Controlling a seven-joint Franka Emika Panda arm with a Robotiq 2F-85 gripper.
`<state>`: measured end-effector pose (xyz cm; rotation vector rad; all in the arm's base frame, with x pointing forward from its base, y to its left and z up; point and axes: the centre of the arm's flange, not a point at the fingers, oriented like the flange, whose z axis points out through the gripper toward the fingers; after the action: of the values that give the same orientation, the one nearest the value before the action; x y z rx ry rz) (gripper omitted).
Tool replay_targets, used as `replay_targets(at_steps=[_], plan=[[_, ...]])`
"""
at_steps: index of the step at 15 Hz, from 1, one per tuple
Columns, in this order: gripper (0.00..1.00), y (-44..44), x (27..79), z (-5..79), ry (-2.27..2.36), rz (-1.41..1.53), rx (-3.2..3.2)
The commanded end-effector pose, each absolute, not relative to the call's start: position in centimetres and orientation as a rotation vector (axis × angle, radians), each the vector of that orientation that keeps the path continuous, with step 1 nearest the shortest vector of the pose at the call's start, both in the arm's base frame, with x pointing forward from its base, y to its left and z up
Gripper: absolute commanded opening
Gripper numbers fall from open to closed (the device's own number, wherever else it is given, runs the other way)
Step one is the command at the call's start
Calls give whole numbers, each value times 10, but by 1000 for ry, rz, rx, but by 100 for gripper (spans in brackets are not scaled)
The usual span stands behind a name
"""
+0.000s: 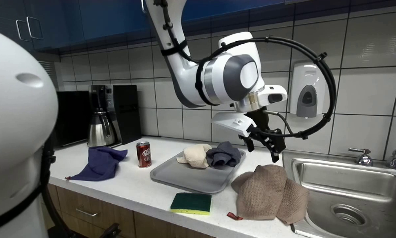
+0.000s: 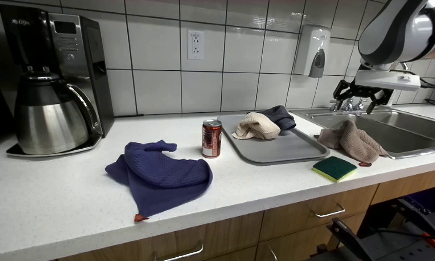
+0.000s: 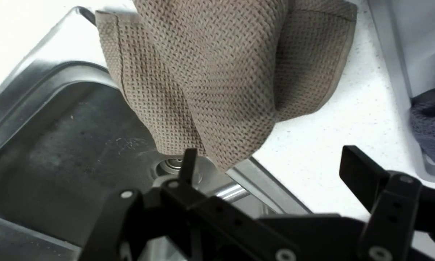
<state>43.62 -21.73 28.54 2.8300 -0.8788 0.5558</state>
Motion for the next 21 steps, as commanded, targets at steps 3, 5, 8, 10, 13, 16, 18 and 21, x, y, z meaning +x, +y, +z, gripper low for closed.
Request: replay_targets(at_steps=[3,5,8,10,13,16,18,21], plan=[[100,-182,430,318,-759,632,2867],[100,-168,433,322,-712,646,2886],[100,-144,440,326,-642,668,2915],[100,-127,446,328,-601,680,2934],[100,-104,455,327,-539,697,2962],[100,-82,466,325,-482,701,2992],[100,-69,472,323,-454,706,3010],[100,-52,480,321,-427,716,3038]])
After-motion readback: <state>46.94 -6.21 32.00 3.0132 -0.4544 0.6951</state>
